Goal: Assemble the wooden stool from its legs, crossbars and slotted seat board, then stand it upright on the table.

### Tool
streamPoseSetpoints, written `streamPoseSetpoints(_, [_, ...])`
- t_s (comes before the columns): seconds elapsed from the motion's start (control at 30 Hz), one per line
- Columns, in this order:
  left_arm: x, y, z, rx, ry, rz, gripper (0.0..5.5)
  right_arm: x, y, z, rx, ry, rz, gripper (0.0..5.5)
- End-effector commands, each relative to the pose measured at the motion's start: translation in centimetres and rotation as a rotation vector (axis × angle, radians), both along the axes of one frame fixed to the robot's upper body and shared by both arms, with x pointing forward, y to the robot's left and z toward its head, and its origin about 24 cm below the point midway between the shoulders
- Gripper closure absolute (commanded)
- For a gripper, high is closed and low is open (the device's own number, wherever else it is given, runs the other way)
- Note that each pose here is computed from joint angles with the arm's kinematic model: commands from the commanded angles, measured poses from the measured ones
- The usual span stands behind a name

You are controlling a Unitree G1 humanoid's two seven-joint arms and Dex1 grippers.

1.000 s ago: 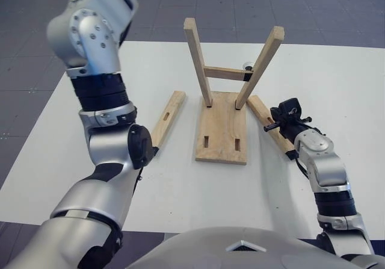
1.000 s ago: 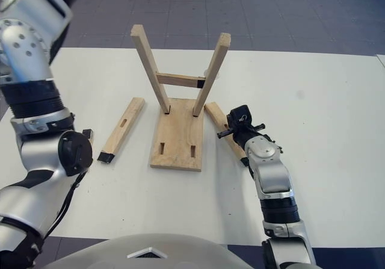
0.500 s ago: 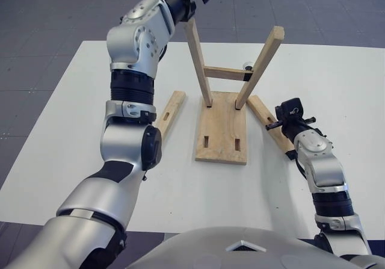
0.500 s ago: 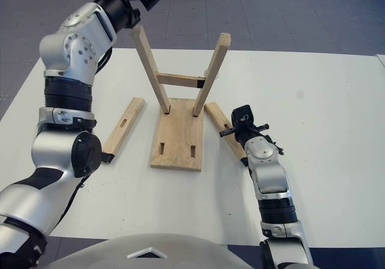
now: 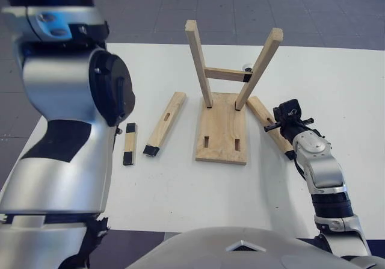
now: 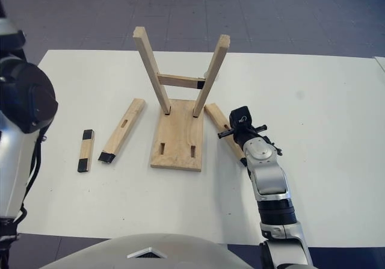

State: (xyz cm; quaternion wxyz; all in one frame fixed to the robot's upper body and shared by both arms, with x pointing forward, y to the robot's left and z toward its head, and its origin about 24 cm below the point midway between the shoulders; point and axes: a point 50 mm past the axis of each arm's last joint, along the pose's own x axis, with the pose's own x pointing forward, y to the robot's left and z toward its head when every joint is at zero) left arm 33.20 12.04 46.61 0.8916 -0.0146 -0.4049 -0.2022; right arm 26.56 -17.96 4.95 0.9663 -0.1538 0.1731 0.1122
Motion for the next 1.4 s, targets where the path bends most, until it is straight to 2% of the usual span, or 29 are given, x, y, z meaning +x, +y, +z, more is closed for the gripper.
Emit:
streamPoseSetpoints(0.03, [4.4,-1.0,-7.1,-0.006,0.31,-0.067,0.95,-0.5,0.0,-0.2,-0.003,0.018,-0.003,5.4])
streamPoseSetpoints(0.07, [5.9,-1.2,-11.0,0.012,0.458,-0.087,0.95,-0.6,-0.1,-0.3,-0.004,0.019,-0.008,5.4])
streamPoseSetpoints(0.13, [8.0,0.1,-23.6,-0.037,0.936,-0.036,0.95,-0.7,-0.6,-0.3,-0.014,0.019,-0.022,5.4])
streamPoseSetpoints(0.17, [7.3,1.0,-28.9,-0.026,1.117,0.004,0.95,-0.6,-0.7,-0.3,-0.02,0.017,-0.021,5.4])
streamPoseSetpoints(0.2, [4.9,0.7,-33.7,-0.021,1.294,-0.029,0.95,-0.5,-1.1,-0.2,-0.025,0.015,-0.033,5.4])
streamPoseSetpoints(0.23, [2.4,-0.2,-36.4,-0.019,1.404,-0.093,0.95,-0.5,-1.3,-0.2,-0.028,0.015,-0.042,5.4])
streamPoseSetpoints(0.27, [0.8,-1.0,-37.3,-0.01,1.448,-0.142,0.95,-0.4,-1.4,-0.3,-0.027,0.015,-0.047,5.4])
streamPoseSetpoints(0.33, [0.4,-1.9,-36.4,0.013,1.416,-0.174,0.95,-0.3,-1.2,-0.3,-0.021,0.018,-0.04,5.4])
streamPoseSetpoints(0.5, [3.4,2.1,-28.9,-0.02,1.045,0.023,0.95,-0.2,-0.8,-0.4,-0.027,0.026,-0.018,5.4])
streamPoseSetpoints(0.63, [3.6,3.3,-21.7,-0.057,0.722,0.043,0.95,-0.1,-0.8,-0.3,-0.022,0.025,-0.013,5.4])
streamPoseSetpoints(0.7, [3.1,3.0,-19.5,-0.068,0.615,0.021,0.95,-0.1,-0.6,-0.3,-0.018,0.027,-0.008,5.4])
streamPoseSetpoints(0.8, [2.4,1.3,-18.2,-0.065,0.581,-0.051,0.95,-0.3,-0.4,0.0,0.001,0.032,0.047,5.4])
streamPoseSetpoints(0.9, [1.8,0.8,-17.5,-0.062,0.557,-0.075,0.95,-2.6,-0.7,2.3,0.056,0.107,0.258,5.4])
streamPoseSetpoints(1.03, [0.7,1.4,-17.3,-0.053,0.546,-0.066,0.95,-4.8,-0.4,6.6,0.114,0.154,0.52,5.4])
streamPoseSetpoints(1.13, [0.1,4.7,-19.1,-0.046,0.575,0.061,0.95,-5.7,0.7,8.9,0.178,0.169,0.712,5.4])
streamPoseSetpoints(1.23, [-0.7,7.8,-23.1,0.043,0.697,0.192,0.95,-6.9,1.8,7.8,0.158,0.263,0.82,5.4])
streamPoseSetpoints(1.4, [-4.6,10.2,-30.7,0.339,0.963,0.253,0.95,-6.9,0.5,5.1,-0.021,0.376,0.838,5.4])
